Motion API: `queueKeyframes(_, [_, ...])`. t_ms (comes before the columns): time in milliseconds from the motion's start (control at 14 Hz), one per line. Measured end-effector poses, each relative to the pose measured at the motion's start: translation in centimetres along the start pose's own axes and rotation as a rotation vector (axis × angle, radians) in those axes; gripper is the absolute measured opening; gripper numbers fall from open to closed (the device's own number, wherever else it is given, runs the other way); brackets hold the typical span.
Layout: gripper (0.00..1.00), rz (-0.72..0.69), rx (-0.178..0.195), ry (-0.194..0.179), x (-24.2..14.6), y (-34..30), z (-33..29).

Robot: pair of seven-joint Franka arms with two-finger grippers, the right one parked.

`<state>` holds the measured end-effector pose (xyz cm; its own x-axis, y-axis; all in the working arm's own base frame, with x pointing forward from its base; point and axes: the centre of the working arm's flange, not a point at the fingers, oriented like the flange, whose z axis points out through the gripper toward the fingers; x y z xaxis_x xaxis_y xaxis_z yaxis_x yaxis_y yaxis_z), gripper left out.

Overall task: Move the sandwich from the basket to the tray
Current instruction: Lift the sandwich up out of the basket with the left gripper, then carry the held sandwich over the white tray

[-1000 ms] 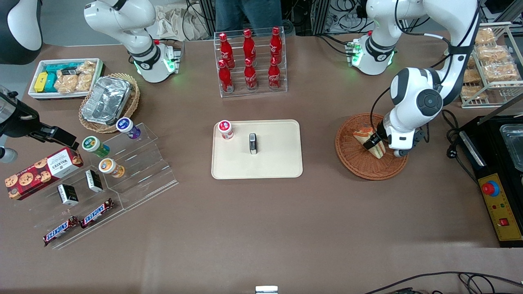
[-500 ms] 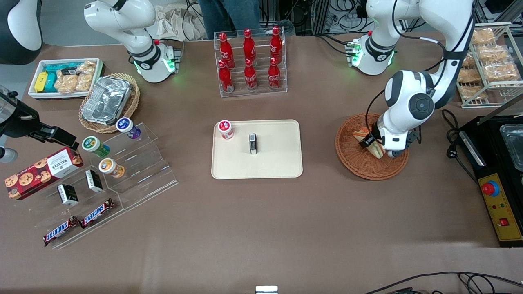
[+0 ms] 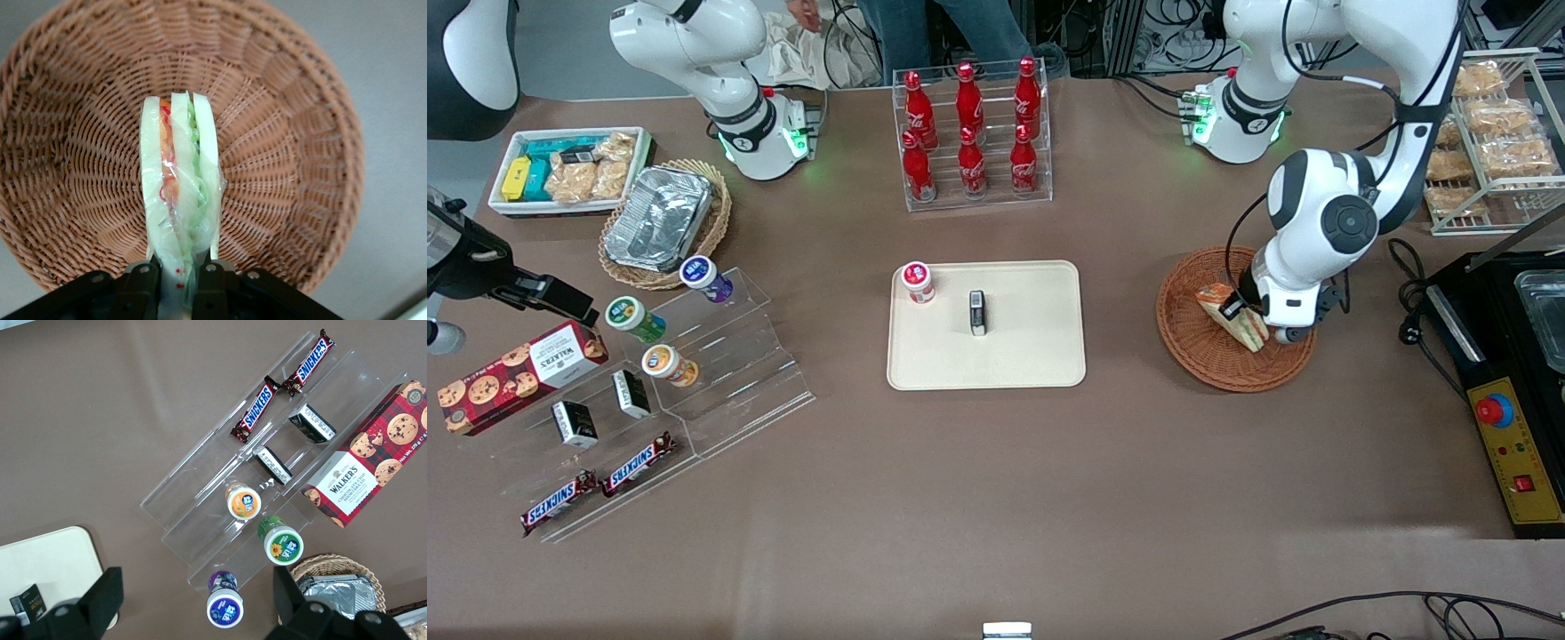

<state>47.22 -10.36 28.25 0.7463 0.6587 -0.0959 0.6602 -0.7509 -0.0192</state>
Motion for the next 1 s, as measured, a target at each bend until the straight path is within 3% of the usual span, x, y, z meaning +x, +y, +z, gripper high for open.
queueKeyframes(143, [0.16, 0.003, -0.029, 0.032, 0.1, 0.4, -2.3])
queueKeyframes(286, [0.16, 0.006, -0.030, 0.037, 0.3, 0.9, -4.9])
queueKeyframes(500, [0.15, 0.018, 0.012, -0.005, 0.9, 3.0, -11.5])
queueKeyframes(786, [0.15, 0.033, 0.017, -0.018, 1.3, 4.7, -19.3])
queueKeyframes(1000, [0.15, 0.049, 0.052, -0.046, 1.2, 5.4, -23.9])
